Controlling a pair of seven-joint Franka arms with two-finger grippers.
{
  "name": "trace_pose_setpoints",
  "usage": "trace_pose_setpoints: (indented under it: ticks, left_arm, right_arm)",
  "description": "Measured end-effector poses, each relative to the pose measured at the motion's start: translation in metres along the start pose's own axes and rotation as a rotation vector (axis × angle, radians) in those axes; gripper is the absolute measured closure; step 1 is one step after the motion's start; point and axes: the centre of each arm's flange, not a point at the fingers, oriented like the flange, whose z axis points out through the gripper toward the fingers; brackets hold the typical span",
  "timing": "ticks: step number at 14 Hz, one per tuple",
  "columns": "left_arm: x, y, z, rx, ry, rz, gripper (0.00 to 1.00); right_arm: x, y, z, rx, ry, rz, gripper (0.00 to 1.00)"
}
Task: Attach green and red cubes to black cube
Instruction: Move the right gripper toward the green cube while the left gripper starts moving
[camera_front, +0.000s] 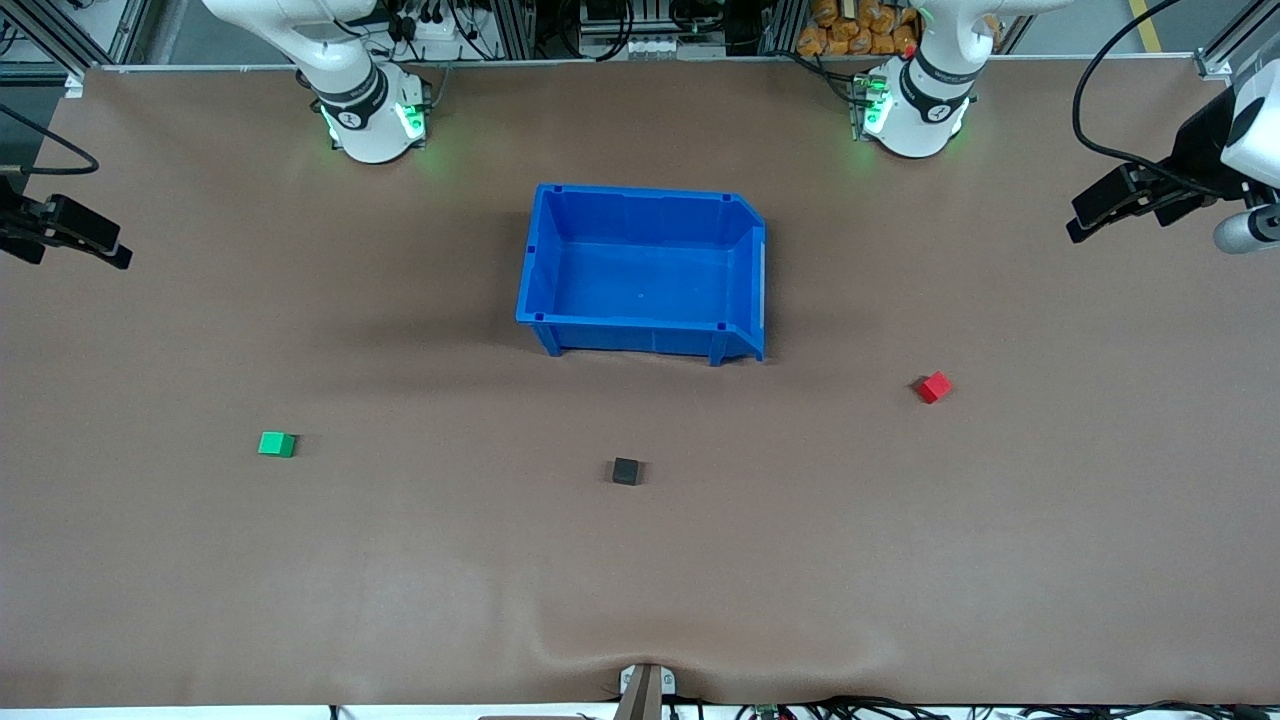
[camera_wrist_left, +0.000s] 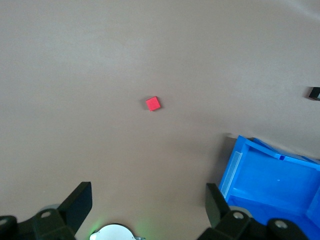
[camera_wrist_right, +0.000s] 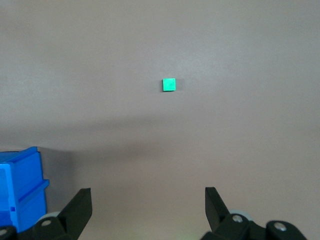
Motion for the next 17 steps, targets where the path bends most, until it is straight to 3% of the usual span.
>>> trace_pose_setpoints:
  ticks: [12, 17]
  left_arm:
    - [0.001, 0.001, 0.008, 0.014, -0.033, 0.021, 0.00]
    - [0.002, 0.003, 0.014, 0.017, -0.046, 0.040, 0.00]
  right_arm:
    - [0.007, -0.018, 0.011, -0.002, -0.017, -0.029, 0.00]
    - [0.015, -0.018, 0.013, 0.009, 0.014, -0.025, 0.00]
